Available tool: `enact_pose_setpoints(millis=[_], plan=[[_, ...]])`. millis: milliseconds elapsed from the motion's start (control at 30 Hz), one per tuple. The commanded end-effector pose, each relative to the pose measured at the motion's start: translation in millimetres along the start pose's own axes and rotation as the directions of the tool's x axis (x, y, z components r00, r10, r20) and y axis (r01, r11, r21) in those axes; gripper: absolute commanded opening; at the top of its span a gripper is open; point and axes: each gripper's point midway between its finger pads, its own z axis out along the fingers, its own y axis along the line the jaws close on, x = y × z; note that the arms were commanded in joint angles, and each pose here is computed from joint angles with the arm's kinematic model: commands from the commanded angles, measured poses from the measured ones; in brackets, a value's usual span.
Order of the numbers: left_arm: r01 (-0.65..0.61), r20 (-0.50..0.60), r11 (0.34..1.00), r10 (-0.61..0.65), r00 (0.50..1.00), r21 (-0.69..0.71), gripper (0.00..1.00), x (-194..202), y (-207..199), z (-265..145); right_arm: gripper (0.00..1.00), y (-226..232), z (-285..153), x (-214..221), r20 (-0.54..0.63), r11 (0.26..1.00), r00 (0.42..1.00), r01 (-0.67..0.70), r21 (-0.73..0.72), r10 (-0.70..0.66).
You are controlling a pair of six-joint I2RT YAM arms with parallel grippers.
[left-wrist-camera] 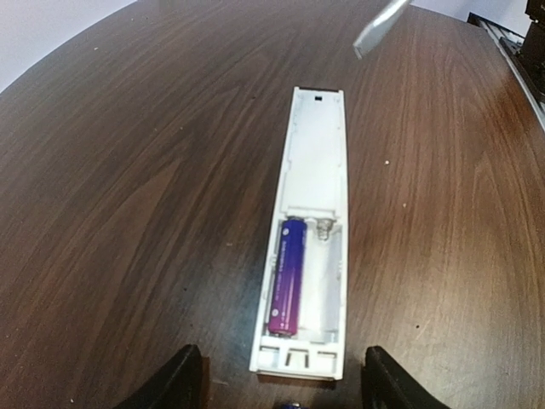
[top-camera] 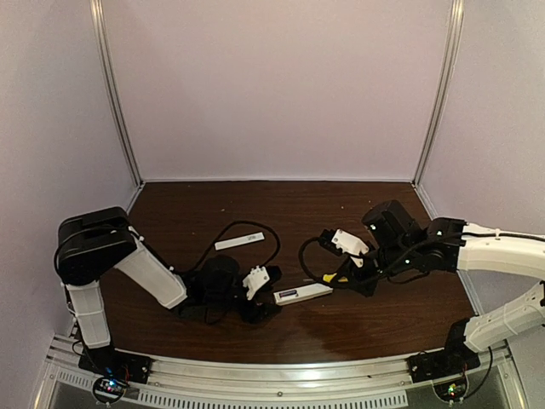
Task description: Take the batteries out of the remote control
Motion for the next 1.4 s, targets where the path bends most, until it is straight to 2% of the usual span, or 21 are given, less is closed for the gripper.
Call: enact_pose_setpoints(millis=[0, 500, 767, 1067, 1367], plan=[[-0.057, 0.074, 0.998, 0.057, 0.996, -0.005, 0.65, -15.4, -0.8, 4.9, 0.0, -2.7, -10.4, -16.0, 0.033, 0.996, 0.996, 0.085, 0.034, -0.086], [-0.084, 0.089, 0.996, 0.082, 0.993, 0.013, 0.34, -12.5, -3.7, 11.5, 0.0, -0.7, -2.6, -9.7, -0.019, 0.976, 0.976, 0.216, 0.028, -0.216], [-0.078, 0.079, 0.997, 0.076, 0.994, 0.018, 0.26, -9.1, -5.0, 9.4, 0.0, 10.0, 7.1, -4.5, -0.01, 0.94, 0.94, 0.34, -0.017, -0.34], [-0.058, 0.068, 0.998, 0.056, 0.996, 0.027, 0.15, -12.3, -6.1, 6.5, 0.0, 14.2, 26.1, -0.2, -0.064, 0.896, 0.893, 0.444, -0.028, -0.445], [-0.053, 0.062, 0.997, 0.05, 0.997, 0.049, 0.13, -13.9, -9.9, 3.4, 0.0, 20.5, 42.1, -7.9, -0.064, 0.871, 0.869, 0.49, -0.024, -0.491]])
